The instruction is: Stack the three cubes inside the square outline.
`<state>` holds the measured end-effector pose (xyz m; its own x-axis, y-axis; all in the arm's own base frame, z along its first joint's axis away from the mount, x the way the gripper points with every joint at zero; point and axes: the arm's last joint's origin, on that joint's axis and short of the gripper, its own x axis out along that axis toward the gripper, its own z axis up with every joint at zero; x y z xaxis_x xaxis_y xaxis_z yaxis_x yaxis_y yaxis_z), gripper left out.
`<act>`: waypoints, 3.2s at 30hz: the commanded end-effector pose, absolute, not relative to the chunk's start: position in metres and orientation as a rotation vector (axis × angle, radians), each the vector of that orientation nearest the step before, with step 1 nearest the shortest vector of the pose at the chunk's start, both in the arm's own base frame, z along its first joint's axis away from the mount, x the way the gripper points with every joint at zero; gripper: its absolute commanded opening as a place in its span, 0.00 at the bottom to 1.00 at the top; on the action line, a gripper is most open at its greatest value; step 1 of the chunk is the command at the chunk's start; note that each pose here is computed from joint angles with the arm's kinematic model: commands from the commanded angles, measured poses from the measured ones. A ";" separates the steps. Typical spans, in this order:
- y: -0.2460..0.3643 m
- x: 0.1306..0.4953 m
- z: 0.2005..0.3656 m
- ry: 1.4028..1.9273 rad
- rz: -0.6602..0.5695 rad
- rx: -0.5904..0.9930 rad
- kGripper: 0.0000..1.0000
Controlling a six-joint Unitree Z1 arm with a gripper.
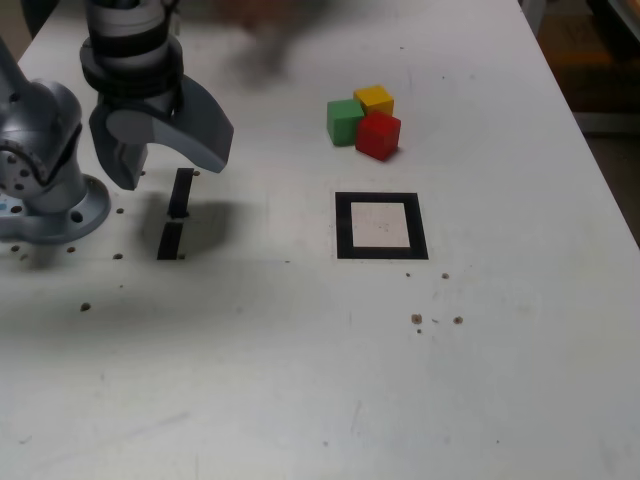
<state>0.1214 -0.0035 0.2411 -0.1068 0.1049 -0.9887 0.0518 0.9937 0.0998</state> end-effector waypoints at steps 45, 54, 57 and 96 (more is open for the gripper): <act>0.070 0.317 0.287 1.624 0.519 -0.441 0.97; 0.088 0.338 0.254 1.647 0.499 -0.524 0.94; 0.090 0.346 0.247 1.654 0.499 -0.529 0.93; 0.110 0.372 0.221 1.628 0.528 -0.448 0.21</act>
